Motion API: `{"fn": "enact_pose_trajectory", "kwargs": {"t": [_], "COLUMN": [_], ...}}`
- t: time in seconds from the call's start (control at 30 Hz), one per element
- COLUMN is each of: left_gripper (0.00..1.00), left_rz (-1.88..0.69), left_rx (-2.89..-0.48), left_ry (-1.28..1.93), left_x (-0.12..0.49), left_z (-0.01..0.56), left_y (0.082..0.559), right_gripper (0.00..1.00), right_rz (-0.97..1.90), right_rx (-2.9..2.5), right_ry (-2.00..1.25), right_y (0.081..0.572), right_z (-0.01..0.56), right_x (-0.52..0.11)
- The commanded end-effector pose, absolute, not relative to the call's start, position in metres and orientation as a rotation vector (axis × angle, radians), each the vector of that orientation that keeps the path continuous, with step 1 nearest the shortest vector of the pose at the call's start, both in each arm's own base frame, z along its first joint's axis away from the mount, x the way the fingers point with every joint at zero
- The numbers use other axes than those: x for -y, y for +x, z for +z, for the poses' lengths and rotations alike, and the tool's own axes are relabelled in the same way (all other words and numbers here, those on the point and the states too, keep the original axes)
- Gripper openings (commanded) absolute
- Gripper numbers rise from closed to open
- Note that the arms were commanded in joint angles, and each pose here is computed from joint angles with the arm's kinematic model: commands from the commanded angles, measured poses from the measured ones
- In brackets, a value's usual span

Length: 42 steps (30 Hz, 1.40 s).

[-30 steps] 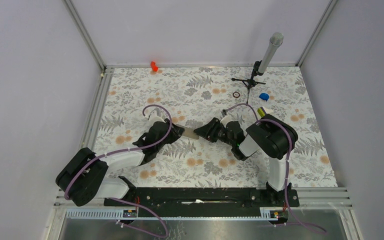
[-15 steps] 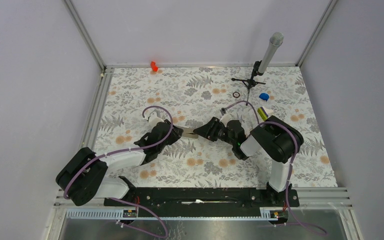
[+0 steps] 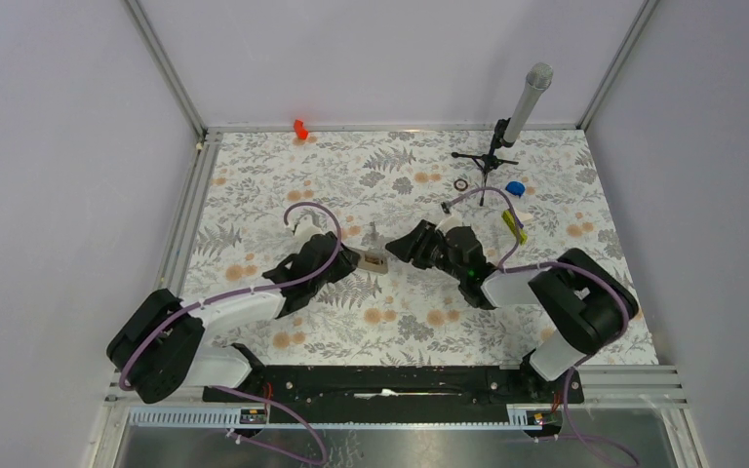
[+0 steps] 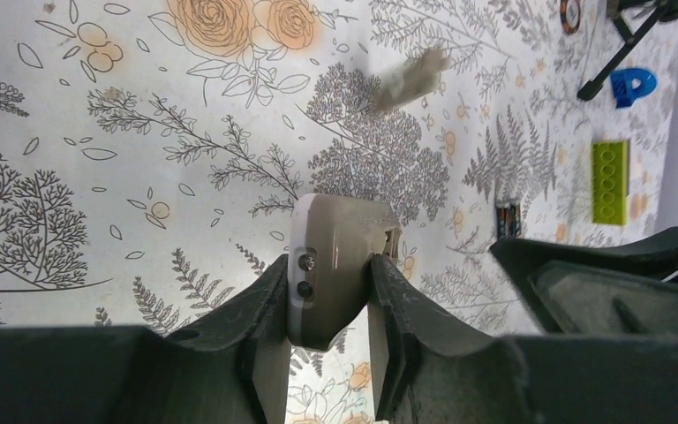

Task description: Load the batteries into the remote control

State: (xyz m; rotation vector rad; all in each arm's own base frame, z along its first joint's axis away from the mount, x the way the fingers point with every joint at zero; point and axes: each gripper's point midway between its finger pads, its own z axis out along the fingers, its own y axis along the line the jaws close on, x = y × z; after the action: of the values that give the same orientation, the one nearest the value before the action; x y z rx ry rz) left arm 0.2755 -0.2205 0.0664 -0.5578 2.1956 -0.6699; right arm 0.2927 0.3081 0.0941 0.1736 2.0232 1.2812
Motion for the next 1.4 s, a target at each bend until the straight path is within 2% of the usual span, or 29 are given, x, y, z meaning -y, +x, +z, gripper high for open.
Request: {"fn": "enact_pose_trajectory", "kwargs": {"t": [0.0, 0.17, 0.3, 0.37, 0.5, 0.63, 0.73, 0.97, 1.17, 1.37], "left_gripper": [0.0, 0.0, 0.0, 0.0, 0.0, 0.0, 0.0, 0.0, 0.0, 0.0], "left_rz": [-0.277, -0.235, -0.338, -0.431, -0.75, -0.941, -1.062, -1.312, -1.43, -1.503], "left_rx": [-2.565, -2.548, -2.496, -2.461, -2.401, -2.312, -2.232, -1.994, -1.898, -1.773], "left_ry": [-0.286, -0.196, -0.069, 0.074, 0.493, 0.658, 0.787, 1.024, 1.122, 1.168], "left_x": [0.171, 0.17, 0.188, 0.205, 0.253, 0.275, 0.282, 0.294, 0.301, 0.309], "left_z": [-0.001, 0.014, 0.039, 0.057, 0.102, 0.148, 0.172, 0.228, 0.248, 0.273], "left_y": [0.209, 0.217, 0.226, 0.229, 0.208, 0.193, 0.177, 0.142, 0.13, 0.127], "right_gripper": [0.51, 0.55, 0.6, 0.65, 0.84, 0.93, 0.93, 0.91, 0.9, 0.82], "right_rz": [0.941, 0.842, 0.845, 0.878, 0.989, 1.078, 1.094, 1.437, 1.502, 1.661], "right_rx": [-2.085, -2.086, -2.095, -2.086, -2.02, -1.955, -1.909, -1.792, -1.795, -1.741], "right_ry": [0.217, 0.166, 0.051, -0.045, -0.297, -0.515, -0.599, -0.776, -0.844, -0.892], "right_y": [0.309, 0.306, 0.297, 0.288, 0.26, 0.224, 0.205, 0.141, 0.126, 0.11], "right_z": [0.081, 0.09, 0.103, 0.112, 0.139, 0.167, 0.179, 0.206, 0.205, 0.213], "right_x": [-0.273, -0.258, -0.26, -0.264, -0.276, -0.276, -0.268, -0.277, -0.276, -0.281]}}
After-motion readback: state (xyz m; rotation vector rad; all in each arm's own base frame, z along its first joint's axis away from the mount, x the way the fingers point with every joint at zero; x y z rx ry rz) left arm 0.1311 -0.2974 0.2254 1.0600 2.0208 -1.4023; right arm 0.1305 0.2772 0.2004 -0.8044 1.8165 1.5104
